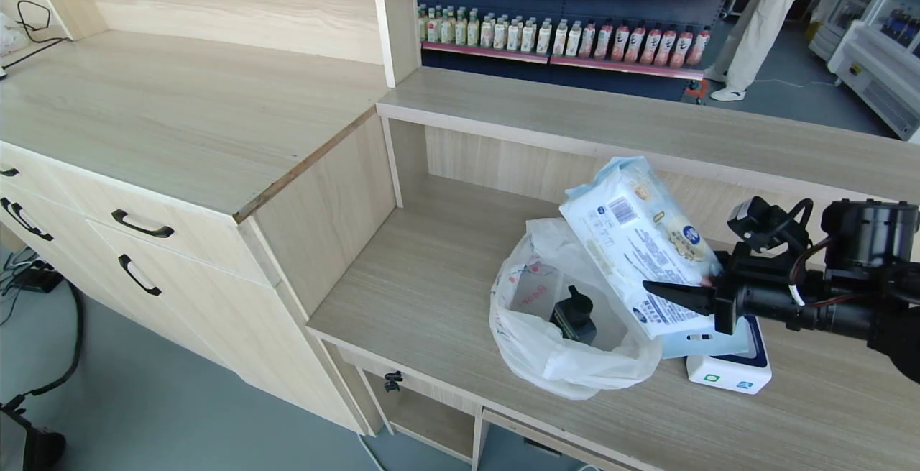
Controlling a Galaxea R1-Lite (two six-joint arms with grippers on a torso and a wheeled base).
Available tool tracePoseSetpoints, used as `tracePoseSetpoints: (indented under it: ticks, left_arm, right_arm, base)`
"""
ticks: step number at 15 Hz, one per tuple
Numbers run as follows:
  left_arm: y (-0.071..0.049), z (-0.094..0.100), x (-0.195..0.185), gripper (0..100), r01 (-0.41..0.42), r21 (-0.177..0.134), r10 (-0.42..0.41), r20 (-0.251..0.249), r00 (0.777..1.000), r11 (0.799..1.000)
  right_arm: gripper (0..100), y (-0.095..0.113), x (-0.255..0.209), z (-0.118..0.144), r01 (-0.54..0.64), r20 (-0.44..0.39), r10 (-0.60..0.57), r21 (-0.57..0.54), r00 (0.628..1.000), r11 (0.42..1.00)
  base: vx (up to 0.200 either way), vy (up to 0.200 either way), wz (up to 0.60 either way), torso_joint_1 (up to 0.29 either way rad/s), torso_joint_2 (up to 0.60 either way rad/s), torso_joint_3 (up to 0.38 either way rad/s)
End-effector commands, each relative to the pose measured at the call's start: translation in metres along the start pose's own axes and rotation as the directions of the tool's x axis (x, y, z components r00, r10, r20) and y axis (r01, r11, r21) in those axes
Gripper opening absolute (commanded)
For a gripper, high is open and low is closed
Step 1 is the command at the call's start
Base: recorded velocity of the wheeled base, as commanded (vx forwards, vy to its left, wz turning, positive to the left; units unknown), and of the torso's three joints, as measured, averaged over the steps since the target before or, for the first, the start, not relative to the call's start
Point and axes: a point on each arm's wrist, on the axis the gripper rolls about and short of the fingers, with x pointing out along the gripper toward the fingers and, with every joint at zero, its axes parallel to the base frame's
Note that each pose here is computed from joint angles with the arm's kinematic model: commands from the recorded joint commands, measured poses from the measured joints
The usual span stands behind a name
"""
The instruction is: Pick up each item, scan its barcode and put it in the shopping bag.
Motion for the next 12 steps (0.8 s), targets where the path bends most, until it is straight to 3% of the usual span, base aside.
tracePoseSetpoints:
  ticks: [1, 4, 7, 12]
  left_arm:
    - [0.0, 0.0, 0.0, 100, 0.0, 0.0, 0.0, 0.001, 1.0, 1.0]
    - [0.0, 0.0, 0.0, 100, 0.0, 0.0, 0.0, 0.001, 1.0, 1.0]
    - [0.0, 0.0, 0.0, 100, 0.0, 0.0, 0.0, 0.001, 1.0, 1.0]
    - [0.0, 0.0001, 0.0001, 100, 0.0, 0.0, 0.0, -0.001, 1.0, 1.0]
  right_arm:
    - [0, 0.017, -0.0071, 0.0178, 0.026, 0.018, -0.025, -0.074, 1.0, 0.997]
    - [0, 0.0125, -0.0085, 0.0199, 0.17, -0.033, -0.176, -0.127, 0.984, 0.977]
    - [0, 0.0129, -0.0107, 0.0224, 0.184, -0.027, -0.19, -0.139, 0.981, 0.973]
    - [0, 0.0133, -0.0103, 0.0196, 0.181, -0.037, -0.187, -0.134, 0.982, 0.974]
  base:
    - [0.0, 0.0, 0.0, 0.0, 0.0, 0.0]
    - [0.0, 0.0, 0.0, 0.0, 0.0, 0.0]
    - [0.0, 0.0, 0.0, 0.0, 0.0, 0.0]
    - [0.0, 0.0, 0.6, 0.003, 0.0, 0.002]
